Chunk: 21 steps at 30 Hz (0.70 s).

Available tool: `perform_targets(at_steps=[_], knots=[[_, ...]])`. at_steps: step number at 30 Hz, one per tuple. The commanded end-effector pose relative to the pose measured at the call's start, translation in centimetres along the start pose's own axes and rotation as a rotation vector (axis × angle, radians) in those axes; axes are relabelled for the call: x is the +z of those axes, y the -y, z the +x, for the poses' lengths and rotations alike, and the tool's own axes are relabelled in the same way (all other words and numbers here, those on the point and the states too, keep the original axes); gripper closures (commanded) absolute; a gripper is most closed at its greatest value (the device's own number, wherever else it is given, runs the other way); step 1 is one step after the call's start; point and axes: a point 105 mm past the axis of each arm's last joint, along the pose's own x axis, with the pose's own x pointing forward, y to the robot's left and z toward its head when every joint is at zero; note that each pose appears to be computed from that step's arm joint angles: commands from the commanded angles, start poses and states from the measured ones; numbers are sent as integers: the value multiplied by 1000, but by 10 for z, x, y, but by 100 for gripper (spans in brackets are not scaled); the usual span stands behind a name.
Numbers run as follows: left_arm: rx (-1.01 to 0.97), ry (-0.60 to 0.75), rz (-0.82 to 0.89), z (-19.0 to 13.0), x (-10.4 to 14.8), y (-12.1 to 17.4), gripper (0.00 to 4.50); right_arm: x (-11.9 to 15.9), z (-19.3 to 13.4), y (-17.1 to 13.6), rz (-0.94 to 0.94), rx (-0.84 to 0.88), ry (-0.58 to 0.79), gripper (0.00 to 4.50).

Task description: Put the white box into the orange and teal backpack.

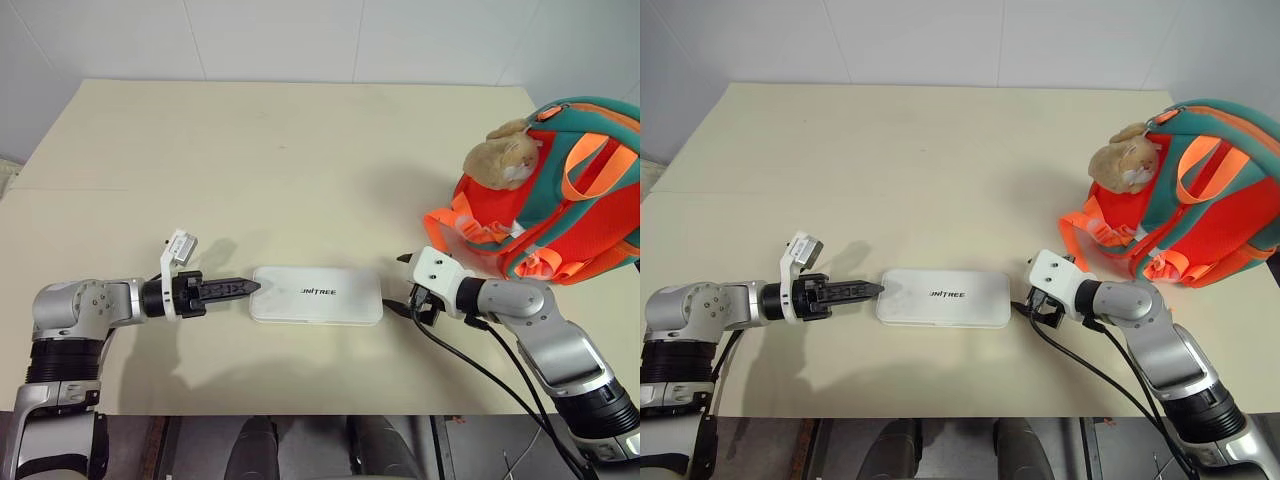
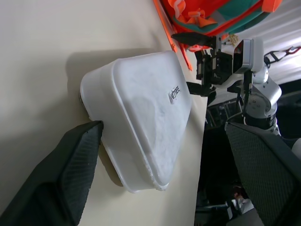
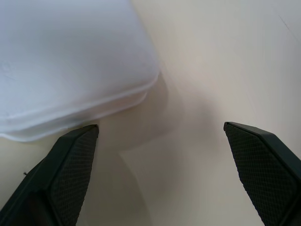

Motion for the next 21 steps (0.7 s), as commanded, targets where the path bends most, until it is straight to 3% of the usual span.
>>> perform_targets(at_steps=[1,21], knots=[[-41,-27,0,6,0,5,6,12,1,-1,-32,4,48,0],[-47,-83,37,10,-10,12,6,15,3,-5,-38,10,70,0]])
